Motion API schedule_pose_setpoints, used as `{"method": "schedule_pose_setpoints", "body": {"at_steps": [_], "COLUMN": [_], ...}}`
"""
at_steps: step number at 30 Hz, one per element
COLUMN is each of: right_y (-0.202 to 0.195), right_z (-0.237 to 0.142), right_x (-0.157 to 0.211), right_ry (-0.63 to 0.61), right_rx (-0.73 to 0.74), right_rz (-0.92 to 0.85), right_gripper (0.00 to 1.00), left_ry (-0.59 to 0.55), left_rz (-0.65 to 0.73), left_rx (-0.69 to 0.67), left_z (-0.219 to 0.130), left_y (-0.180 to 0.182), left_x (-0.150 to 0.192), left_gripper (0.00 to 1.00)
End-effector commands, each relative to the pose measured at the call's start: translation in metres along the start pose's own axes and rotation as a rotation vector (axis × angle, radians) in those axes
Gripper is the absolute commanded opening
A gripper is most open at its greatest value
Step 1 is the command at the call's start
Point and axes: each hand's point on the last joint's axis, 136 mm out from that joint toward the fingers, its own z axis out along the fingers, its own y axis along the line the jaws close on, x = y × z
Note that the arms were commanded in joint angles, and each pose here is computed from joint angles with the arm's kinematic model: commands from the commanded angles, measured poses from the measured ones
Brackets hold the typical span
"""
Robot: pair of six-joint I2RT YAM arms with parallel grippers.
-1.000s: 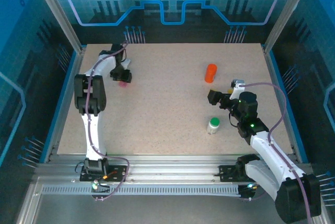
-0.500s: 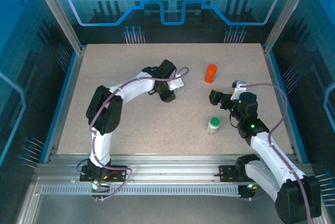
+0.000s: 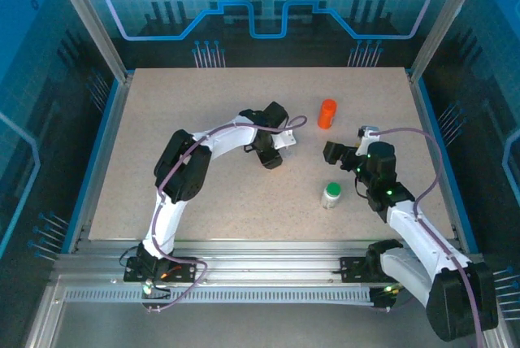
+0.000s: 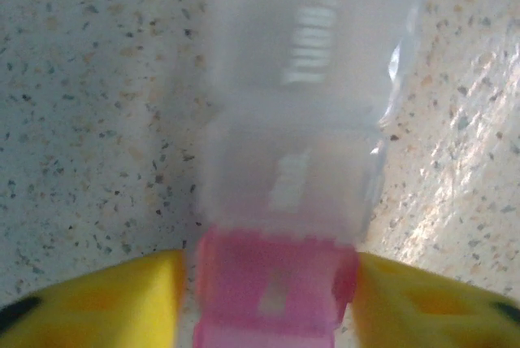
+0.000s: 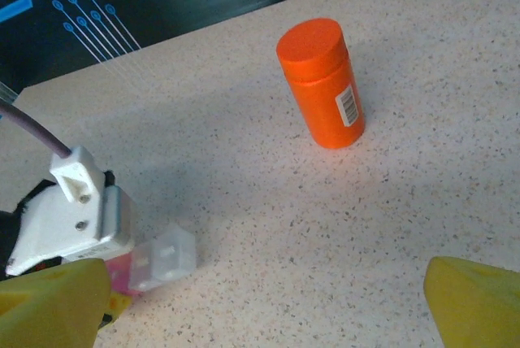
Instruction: Sort the pills into containers
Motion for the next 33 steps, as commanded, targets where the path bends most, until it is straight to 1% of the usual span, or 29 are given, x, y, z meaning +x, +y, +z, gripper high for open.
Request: {"method": "schedule_pose_setpoints", "body": {"at_steps": [1,2,3,4,6,8,11,13,15,17,19,23,24,26,33], "right_y": [0.008,0.010,0.009,0.010,0.012,0.016,0.029,0.040,0.048,0.055,0.062,0.069,0.076,0.078,0.080], "right_z": [0.003,0.004,0.005,0.006,0.010,0.016,0.033,0.047,0.060,0.071,0.081,0.098,0.106,0.113,0.133], "right_x": [-0.005,-0.005,-0.004,-0.003,-0.001,0.001,0.010,0.019,0.032,0.047,0.062,0.090,0.085,0.094,0.110], "right_ry": [-0.004,0.000,0.005,0.008,0.022,0.045,0.122,0.207,0.305,0.383,0.441,0.540,0.539,0.571,0.620], "right_rx": [-0.028,-0.034,-0.034,-0.037,-0.050,-0.057,-0.093,-0.122,-0.142,-0.152,-0.171,-0.198,-0.213,-0.224,-0.250], "right_rz": [0.012,0.011,0.012,0.009,-0.001,-0.012,-0.072,-0.107,-0.132,-0.162,-0.191,-0.217,-0.224,-0.227,-0.237], "right_gripper": [1.00,1.00,1.00,1.00,0.99,0.95,0.86,0.83,0.80,0.77,0.75,0.70,0.68,0.64,0.61], "left_ry": [-0.086,-0.115,-0.144,-0.171,-0.236,-0.326,-0.505,-0.598,-0.631,-0.643,-0.662,-0.668,-0.666,-0.668,-0.683], "left_rz": [-0.056,-0.067,-0.080,-0.101,-0.170,-0.277,-0.490,-0.647,-0.770,-0.834,-0.856,-0.815,-0.815,-0.813,-0.785], "left_rx": [0.028,0.024,0.015,0.004,-0.023,-0.046,-0.057,-0.077,-0.136,-0.152,-0.142,-0.132,-0.139,-0.146,-0.140], "left_z": [-0.023,-0.029,-0.036,-0.043,-0.061,-0.083,-0.118,-0.131,-0.135,-0.135,-0.137,-0.139,-0.138,-0.137,-0.130], "left_y": [0.004,0.006,0.009,0.012,0.023,0.035,0.049,0.056,0.060,0.058,0.055,0.047,0.046,0.045,0.040], "left_x": [-0.012,-0.015,-0.016,-0.016,-0.015,-0.010,0.006,0.025,0.046,0.062,0.070,0.074,0.076,0.080,0.083], "left_gripper": [0.66,0.70,0.79,0.81,0.79,0.70,0.68,0.67,0.66,0.63,0.62,0.63,0.63,0.63,0.63]}}
